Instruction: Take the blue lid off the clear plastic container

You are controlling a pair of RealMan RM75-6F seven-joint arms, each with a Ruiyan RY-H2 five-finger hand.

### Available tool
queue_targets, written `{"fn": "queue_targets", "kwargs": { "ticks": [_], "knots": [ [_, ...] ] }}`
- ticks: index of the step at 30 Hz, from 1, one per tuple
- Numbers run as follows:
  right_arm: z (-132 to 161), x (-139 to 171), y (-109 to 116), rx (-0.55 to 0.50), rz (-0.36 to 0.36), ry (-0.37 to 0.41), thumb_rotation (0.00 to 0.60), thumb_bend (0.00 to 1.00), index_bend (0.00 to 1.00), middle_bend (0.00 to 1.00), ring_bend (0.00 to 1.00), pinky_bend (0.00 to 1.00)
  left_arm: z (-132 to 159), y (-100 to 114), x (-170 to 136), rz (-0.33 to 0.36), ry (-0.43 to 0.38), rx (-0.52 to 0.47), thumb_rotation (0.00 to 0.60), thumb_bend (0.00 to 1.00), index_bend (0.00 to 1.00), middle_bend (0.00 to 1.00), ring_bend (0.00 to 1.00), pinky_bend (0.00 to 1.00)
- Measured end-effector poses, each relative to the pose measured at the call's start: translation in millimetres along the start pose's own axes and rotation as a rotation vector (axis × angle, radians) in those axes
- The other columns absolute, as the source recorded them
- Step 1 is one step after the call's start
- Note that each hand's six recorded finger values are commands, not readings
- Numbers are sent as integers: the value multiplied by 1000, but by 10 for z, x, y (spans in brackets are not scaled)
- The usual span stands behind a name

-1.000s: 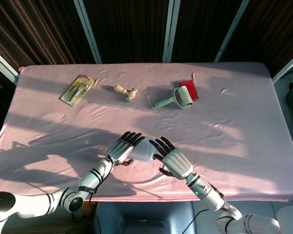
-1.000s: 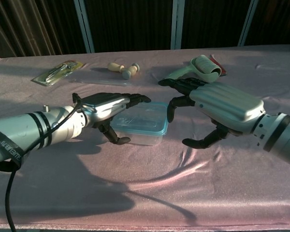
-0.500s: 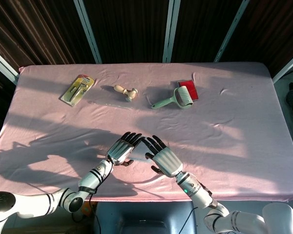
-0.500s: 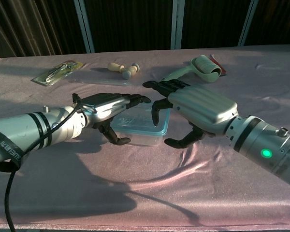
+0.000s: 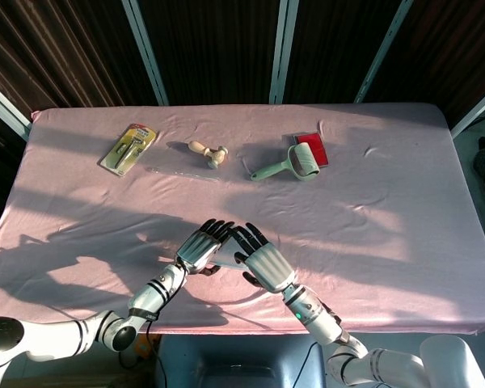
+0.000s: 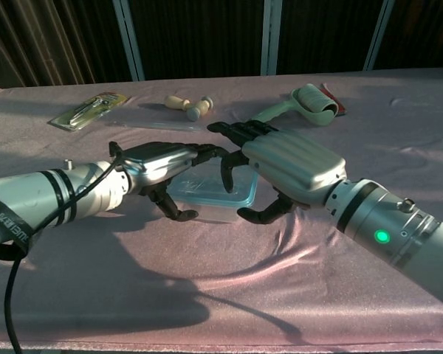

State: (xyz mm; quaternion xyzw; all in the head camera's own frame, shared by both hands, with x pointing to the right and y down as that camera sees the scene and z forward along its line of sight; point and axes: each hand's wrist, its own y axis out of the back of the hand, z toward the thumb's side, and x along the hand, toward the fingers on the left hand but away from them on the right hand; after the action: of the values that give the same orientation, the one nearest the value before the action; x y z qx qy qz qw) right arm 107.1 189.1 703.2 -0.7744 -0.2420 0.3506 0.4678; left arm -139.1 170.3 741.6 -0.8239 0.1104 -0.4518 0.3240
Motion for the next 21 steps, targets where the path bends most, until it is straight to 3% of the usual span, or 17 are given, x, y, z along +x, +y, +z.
{"fn": "queue_targets", "kwargs": {
  "ticks": [21],
  "knots": [
    [-112, -39, 50, -10, -3, -37, 600, 407, 617, 45, 0, 0, 3, -63, 17, -14, -4, 22, 600, 294, 0, 753, 539, 228]
  ]
}}
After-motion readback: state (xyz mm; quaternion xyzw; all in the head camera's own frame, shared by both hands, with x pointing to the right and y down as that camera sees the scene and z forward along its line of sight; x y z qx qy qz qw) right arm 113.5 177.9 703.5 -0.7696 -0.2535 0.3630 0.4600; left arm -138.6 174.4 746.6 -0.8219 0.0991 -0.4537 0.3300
